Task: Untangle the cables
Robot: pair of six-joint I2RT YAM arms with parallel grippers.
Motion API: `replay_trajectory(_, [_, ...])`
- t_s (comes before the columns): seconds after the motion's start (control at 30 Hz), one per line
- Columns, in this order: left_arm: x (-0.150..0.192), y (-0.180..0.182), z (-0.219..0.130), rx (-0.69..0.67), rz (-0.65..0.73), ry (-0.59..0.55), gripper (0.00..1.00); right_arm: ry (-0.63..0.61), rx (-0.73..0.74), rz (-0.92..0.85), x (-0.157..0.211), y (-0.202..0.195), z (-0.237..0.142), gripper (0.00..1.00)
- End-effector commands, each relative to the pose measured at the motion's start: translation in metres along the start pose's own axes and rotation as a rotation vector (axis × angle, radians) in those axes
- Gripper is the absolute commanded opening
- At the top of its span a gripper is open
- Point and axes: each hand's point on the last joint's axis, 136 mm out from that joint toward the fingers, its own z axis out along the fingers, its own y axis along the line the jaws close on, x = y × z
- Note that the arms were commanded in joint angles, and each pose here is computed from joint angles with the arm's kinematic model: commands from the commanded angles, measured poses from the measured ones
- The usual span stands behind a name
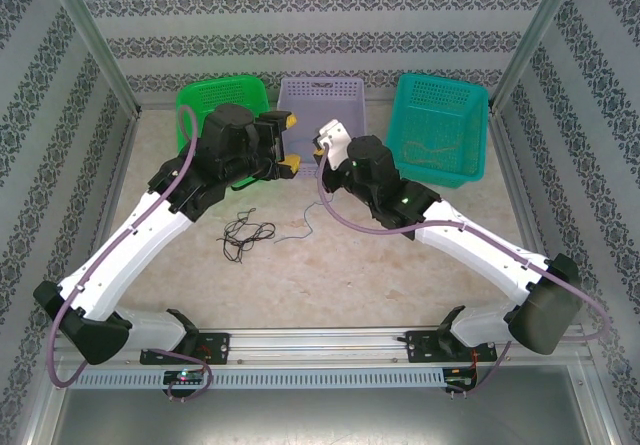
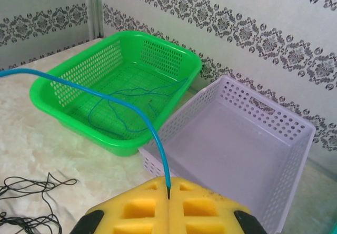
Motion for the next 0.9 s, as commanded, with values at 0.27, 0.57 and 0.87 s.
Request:
replay_trajectory(0.27, [-0.036, -0.011, -0.067, 0.026, 0.053, -0.248, 0.69, -0.008, 0.098, -0.040, -0.001, -0.019, 0.000, 0.00])
replay_trajectory(0.57, [-0.006, -0.011, -0.011, 0.023, -0.031, -0.073, 0.67, 0.002, 0.051, -0.105, 0.002, 0.001, 0.009, 0.00])
replay_trajectory(0.87, [-0.015, 0.021, 0.019, -0.062, -0.053, -0.073, 0.50, -0.027, -0.043, -0.088, -0.003, 0.028, 0.002, 0.00])
